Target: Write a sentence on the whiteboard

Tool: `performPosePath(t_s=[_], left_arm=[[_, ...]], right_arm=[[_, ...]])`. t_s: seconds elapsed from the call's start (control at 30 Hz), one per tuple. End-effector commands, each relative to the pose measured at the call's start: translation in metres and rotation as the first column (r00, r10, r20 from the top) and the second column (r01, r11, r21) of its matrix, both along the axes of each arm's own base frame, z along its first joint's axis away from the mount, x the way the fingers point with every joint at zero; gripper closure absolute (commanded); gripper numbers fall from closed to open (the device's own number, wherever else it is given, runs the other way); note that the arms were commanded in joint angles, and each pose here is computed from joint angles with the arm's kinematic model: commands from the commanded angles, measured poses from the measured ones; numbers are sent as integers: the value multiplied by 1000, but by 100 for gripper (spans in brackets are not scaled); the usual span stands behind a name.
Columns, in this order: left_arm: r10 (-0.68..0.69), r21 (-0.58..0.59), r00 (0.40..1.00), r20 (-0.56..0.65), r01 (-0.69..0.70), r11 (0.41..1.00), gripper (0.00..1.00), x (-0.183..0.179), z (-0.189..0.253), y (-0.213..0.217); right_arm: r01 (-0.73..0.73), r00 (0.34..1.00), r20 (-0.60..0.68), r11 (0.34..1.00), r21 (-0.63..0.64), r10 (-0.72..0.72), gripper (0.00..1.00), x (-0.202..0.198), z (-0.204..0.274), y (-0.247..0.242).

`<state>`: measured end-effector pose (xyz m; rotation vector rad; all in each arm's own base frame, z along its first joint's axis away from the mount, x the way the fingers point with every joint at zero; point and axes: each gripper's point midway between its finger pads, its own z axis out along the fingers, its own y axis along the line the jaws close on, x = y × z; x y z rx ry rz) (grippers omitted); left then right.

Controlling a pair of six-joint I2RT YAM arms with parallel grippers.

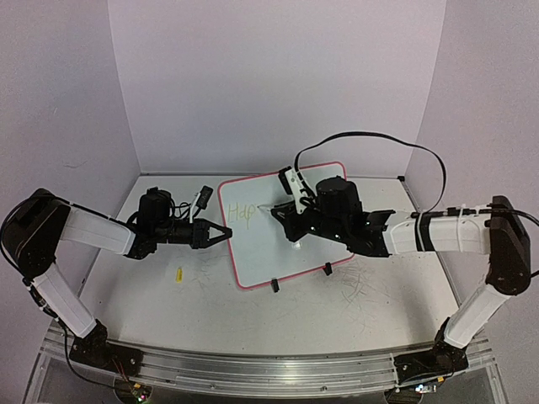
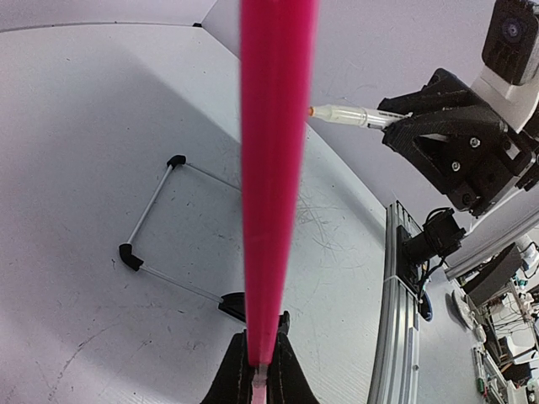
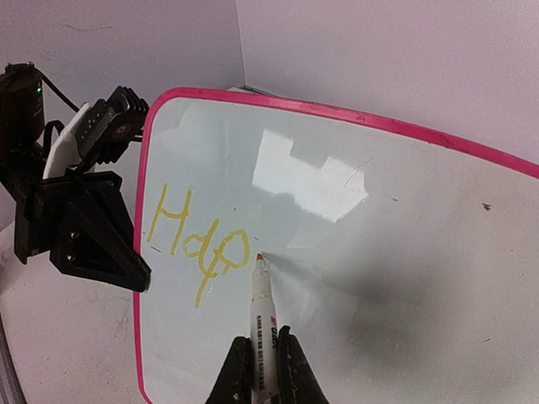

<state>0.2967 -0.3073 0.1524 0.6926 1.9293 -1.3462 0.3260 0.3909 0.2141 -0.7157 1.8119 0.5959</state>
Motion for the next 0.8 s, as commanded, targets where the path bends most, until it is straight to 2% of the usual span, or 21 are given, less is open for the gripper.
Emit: performPosePath(t_s=[0.0,0.33,0.77], left_arm=[[-14,-26,998,65,15,1000,100,4,24,-5],[-14,-26,998,67,16,1000,100,4,25,-5],[-15,-24,998,67,17,1000,100,4,24,-5]], right_arm=[[12,998,53,999,47,-14,100,9,25,6],[51,998,46,998,27,-52,100,17,19,6],[36,999,-32,999,-5,-36,100,-2,-7,-3]])
